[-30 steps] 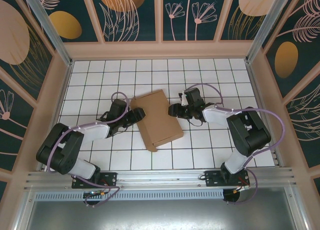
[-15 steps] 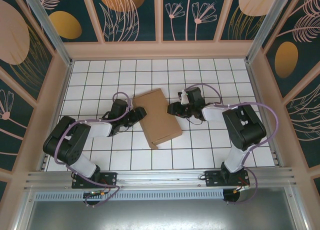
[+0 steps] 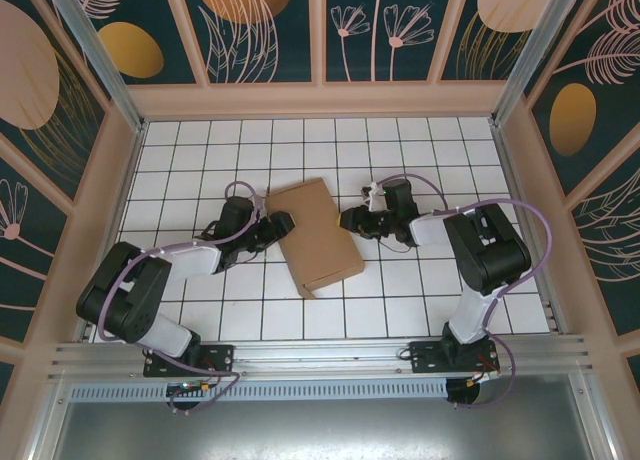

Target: Fold the paper box

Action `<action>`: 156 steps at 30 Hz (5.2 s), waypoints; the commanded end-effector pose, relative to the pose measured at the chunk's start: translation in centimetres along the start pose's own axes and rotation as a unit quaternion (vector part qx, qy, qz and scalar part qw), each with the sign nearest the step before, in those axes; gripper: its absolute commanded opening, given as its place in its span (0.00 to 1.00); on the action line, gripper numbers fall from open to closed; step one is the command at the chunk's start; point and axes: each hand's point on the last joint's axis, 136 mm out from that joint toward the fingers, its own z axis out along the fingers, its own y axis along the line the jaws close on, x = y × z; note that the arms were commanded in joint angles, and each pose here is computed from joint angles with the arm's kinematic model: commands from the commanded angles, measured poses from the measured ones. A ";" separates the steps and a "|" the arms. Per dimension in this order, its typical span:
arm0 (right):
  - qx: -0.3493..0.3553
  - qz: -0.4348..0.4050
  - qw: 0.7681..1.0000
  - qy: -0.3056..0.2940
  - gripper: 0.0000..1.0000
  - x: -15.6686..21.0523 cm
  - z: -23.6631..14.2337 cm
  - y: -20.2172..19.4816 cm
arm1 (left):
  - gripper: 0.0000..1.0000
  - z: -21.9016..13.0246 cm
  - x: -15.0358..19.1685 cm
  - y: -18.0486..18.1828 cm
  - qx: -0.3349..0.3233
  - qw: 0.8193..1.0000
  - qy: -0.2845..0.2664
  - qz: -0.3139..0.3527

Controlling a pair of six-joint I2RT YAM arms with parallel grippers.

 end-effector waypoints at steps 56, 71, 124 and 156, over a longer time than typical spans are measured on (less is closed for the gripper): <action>0.030 0.130 0.990 0.043 0.35 4.1 0.1 -7.0 | 0.67 2.5 1.3 -6.0 0.154 0.987 0.033 -0.016; 0.136 -0.063 0.982 -0.111 0.61 -3.0 -6.9 -0.1 | 0.42 -0.9 -2.2 -5.8 0.066 0.996 -0.046 -0.034; 0.171 -0.688 0.705 -0.030 0.11 3.4 5.0 16.0 | 0.73 -14.0 -7.0 -8.0 -0.024 0.972 -0.206 -0.109; -0.029 -0.656 0.738 0.156 0.19 4.2 -1.9 12.0 | 0.78 -11.8 -7.5 -11.2 0.023 0.986 -0.128 0.103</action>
